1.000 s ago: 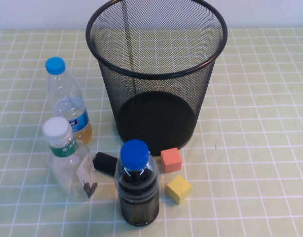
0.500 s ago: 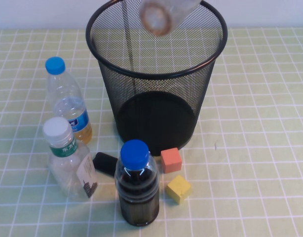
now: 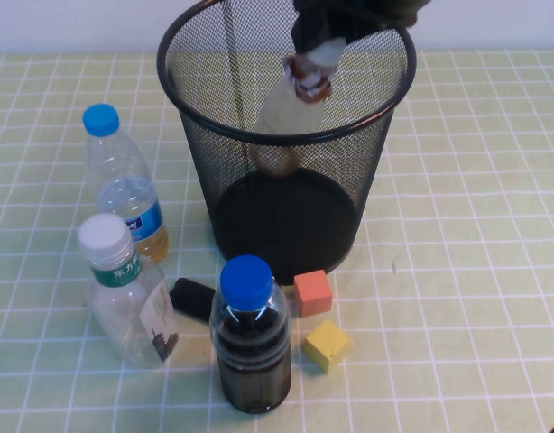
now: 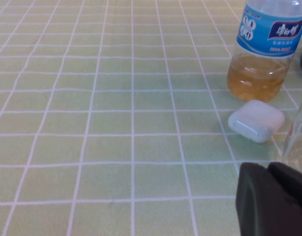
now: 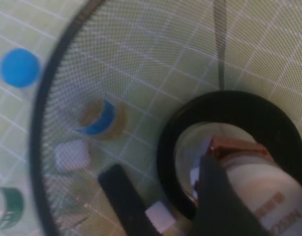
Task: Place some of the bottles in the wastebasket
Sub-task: Place the bottle in the trash can, then pick up a bottle from the table with left arm
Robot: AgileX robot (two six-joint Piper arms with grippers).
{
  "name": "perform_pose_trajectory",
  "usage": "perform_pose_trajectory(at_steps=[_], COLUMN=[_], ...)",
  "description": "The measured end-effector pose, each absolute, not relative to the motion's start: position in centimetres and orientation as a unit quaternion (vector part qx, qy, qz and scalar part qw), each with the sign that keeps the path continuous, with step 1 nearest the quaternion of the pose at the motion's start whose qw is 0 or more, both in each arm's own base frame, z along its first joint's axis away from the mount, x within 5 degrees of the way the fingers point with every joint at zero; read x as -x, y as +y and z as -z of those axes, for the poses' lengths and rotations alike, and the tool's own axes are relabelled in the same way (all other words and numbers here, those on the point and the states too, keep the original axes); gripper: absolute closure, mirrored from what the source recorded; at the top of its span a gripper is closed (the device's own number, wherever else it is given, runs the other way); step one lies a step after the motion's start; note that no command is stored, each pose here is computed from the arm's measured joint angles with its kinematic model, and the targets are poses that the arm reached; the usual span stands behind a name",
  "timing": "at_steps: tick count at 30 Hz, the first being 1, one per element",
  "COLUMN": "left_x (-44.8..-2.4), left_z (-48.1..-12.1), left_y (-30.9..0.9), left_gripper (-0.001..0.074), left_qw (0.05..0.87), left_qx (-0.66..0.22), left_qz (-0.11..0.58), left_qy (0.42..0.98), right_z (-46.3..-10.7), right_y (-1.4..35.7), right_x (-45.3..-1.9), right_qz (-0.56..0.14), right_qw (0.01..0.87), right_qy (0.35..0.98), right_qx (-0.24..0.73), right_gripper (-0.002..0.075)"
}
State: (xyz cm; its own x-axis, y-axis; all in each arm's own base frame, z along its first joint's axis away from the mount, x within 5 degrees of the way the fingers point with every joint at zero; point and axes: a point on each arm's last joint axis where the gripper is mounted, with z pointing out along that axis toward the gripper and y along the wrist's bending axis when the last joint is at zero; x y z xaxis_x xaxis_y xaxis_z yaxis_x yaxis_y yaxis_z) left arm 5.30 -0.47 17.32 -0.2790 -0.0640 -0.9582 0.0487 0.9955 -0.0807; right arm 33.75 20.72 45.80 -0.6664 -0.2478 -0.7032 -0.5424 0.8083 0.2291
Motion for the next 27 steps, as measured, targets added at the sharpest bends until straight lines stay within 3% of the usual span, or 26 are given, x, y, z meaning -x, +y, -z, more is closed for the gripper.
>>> perform_pose_trajectory(at_steps=[7, 15, 18, 24, 27], left_x=[-5.3, -5.3, -5.3, -5.3, -5.3], left_z=[-17.3, -17.3, -17.3, -17.3, -17.3], left_y=[-0.5, -0.5, -0.5, -0.5, -0.5], left_gripper=[0.0739, 0.0739, 0.0739, 0.0739, 0.0739], left_qw=[0.6, 0.6, 0.6, 0.6, 0.6], left_qx=[0.005, 0.005, 0.005, 0.005, 0.005], left_qz=[0.047, 0.047, 0.047, 0.047, 0.047], left_qy=[0.798, 0.798, 0.798, 0.798, 0.798], right_z=[-44.8, -46.8, -48.5, -52.8, -55.1], right_y=[20.9, 20.0, 19.0, 16.3, 14.3], right_x=[-34.5, -32.9, -31.4, -27.3, -24.7], right_qz=[-0.201, -0.203, -0.201, -0.189, -0.167], right_qw=[0.335, 0.353, 0.37, 0.432, 0.473], right_qy=[0.895, 0.886, 0.879, 0.853, 0.837], right_qx=[0.216, 0.221, 0.225, 0.225, 0.216], right_gripper=[0.0309, 0.0332, 0.0407, 0.0706, 0.0726])
